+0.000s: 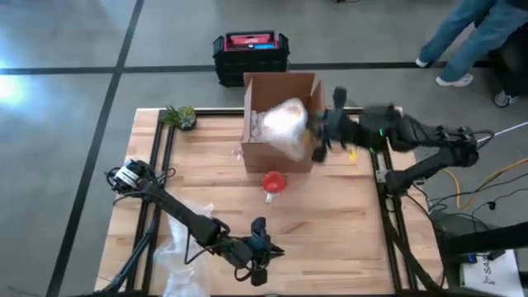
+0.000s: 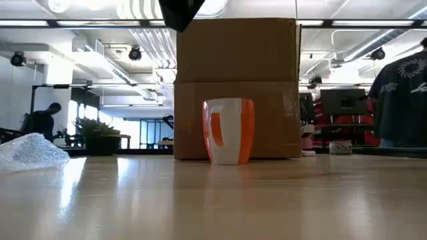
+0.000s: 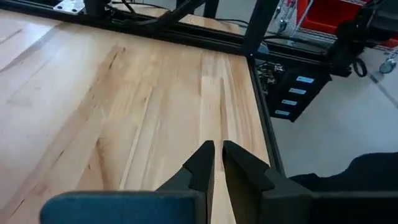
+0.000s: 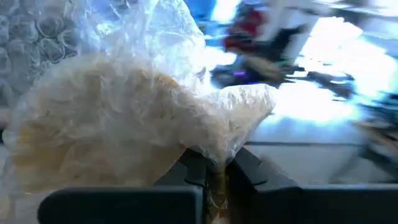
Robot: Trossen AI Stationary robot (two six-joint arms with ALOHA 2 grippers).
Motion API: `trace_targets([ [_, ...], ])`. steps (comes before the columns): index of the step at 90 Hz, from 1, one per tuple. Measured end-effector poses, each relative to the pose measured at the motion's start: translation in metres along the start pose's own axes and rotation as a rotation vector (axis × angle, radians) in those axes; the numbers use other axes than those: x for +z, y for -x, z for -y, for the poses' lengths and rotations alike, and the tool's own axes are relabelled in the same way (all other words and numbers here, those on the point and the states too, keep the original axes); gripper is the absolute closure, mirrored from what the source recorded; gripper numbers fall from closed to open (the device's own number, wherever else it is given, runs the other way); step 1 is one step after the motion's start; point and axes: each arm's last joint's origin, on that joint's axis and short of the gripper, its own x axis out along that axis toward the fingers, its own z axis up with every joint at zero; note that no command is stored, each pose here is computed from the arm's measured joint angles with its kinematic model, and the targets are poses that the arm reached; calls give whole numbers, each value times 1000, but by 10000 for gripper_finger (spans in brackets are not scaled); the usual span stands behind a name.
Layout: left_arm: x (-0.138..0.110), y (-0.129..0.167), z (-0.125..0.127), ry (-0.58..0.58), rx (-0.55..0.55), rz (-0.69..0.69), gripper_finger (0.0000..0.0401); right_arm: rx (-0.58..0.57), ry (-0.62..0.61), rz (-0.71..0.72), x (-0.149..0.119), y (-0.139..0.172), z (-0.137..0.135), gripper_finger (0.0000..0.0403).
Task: Wrap mug
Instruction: Put the wrapped yellow mug into the cardboard box
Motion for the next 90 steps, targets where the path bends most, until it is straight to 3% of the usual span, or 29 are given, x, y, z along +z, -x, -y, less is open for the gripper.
trace_targets([
  [12, -2, 0, -1, -10, 13, -17, 381, -90, -23, -126, -27, -34, 38, 394],
  [25, -2, 0, -1, -11, 15, -19, 381, -58, -78, -346, -70, -70, 55, 394],
  [43, -3, 0, -2, -15, 18, -24, 381, -32, -79, -613, -119, -103, 54, 394],
  [63, -3, 0, -2, -16, 20, -27, 381, 13, -121, -692, -142, -124, 44, 390],
  [90, -4, 0, -2, -19, 22, -31, 381, -7, -225, -869, -172, -137, 32, 320],
])
